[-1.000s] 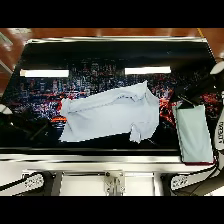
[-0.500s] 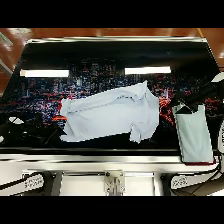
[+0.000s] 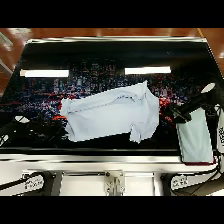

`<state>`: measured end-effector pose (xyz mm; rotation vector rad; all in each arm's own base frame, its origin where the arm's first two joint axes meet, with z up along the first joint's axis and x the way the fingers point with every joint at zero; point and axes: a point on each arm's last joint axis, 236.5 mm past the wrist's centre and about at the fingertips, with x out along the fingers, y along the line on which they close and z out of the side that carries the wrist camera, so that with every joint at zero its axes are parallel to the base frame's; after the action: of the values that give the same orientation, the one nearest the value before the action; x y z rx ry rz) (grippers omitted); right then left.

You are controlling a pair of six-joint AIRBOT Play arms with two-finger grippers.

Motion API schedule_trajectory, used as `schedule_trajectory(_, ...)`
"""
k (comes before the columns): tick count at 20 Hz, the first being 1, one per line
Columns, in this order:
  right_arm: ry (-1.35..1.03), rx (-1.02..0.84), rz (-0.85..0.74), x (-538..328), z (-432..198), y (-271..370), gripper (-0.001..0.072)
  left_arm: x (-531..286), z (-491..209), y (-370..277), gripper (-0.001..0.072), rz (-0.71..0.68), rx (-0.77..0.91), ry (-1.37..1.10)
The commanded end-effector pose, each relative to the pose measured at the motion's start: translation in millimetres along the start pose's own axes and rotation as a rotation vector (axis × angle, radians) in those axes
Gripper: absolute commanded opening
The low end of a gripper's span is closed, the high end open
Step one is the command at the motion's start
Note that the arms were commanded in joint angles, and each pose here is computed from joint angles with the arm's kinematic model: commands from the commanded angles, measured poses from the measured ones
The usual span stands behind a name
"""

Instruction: Fold the shirts.

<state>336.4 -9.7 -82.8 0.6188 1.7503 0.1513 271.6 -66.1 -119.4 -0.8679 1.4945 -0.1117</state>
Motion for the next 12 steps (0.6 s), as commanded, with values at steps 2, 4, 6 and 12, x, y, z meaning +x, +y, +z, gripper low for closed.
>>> schedule_trajectory(2,0.014,-0.038,0.001,45.5,-1.7,11.2,0.0639,-29.7,7.7,-16.6,0.0042,-0.036,0.049,-0.087)
schedule_trajectory(4,0.047,-0.041,-0.005,61.5,-2.3,12.4,0.0639,-42.1,9.7,-26.0,0.0042,-0.049,0.076,-0.131)
schedule_trajectory(6,0.067,-0.045,-0.001,76.1,-1.7,17.1,0.0543,-50.0,10.4,-37.4,0.0042,-0.078,0.088,-0.157)
schedule_trajectory(12,-0.134,-0.238,-0.017,17.6,25.1,54.7,0.0061,-112.8,45.2,-88.1,0.0039,-0.112,0.235,-0.349)
